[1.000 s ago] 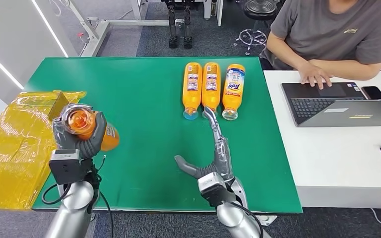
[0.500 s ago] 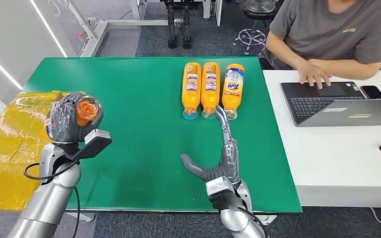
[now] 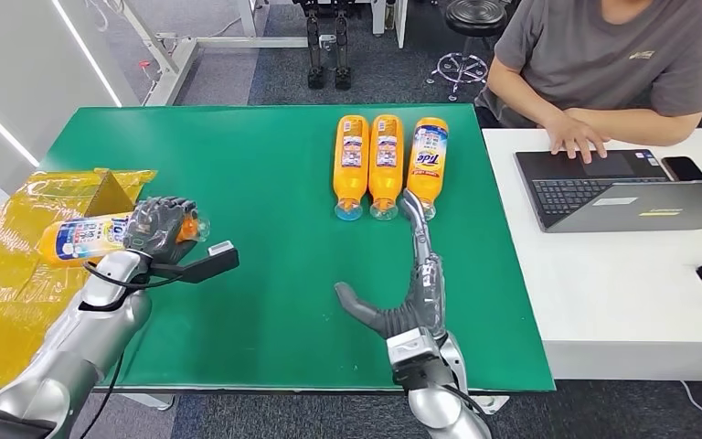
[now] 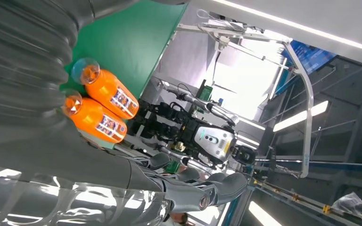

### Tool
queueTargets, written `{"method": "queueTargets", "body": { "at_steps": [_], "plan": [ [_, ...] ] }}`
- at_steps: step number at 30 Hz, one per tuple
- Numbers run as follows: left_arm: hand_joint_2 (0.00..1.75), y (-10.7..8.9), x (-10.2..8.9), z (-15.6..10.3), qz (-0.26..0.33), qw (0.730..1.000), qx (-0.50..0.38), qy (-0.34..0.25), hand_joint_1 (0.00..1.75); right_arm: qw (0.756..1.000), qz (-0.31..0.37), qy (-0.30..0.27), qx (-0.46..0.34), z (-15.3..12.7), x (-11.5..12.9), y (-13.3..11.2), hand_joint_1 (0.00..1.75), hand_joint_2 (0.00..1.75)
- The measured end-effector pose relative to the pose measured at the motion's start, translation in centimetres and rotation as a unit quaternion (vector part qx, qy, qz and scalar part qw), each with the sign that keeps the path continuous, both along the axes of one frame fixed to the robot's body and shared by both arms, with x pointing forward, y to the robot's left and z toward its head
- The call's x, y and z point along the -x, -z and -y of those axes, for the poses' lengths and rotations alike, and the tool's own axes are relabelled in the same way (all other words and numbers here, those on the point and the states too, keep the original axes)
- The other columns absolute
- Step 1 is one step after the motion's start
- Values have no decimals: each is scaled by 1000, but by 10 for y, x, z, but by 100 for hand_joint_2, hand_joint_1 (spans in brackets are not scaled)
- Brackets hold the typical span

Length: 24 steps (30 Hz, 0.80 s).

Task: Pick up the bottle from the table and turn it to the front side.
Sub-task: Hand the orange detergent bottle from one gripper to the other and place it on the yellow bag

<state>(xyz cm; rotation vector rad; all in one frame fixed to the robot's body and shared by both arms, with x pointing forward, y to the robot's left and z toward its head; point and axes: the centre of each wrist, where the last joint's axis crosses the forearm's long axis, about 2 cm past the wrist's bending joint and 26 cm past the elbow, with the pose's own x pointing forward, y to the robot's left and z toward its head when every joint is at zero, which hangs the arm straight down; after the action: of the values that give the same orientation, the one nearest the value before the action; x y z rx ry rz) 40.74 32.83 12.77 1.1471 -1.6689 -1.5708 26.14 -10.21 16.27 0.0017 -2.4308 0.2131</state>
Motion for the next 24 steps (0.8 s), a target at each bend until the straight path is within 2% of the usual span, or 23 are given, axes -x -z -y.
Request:
{"method": "queueTargets", "body": {
  "at_steps": [7,13,24],
  "plan": [
    [175,21,10,-22,-66,996,-46,-23,175,1000,-7,1,-6,1,7,4,0,175],
    [175,29,13,-31,-116,991,-65,-15,175,1000,-10,1,-9,1,10,7,0,175],
    [175,35,15,-32,-155,985,-73,-9,175,1000,-13,0,-6,4,11,11,0,175]
  ]
}}
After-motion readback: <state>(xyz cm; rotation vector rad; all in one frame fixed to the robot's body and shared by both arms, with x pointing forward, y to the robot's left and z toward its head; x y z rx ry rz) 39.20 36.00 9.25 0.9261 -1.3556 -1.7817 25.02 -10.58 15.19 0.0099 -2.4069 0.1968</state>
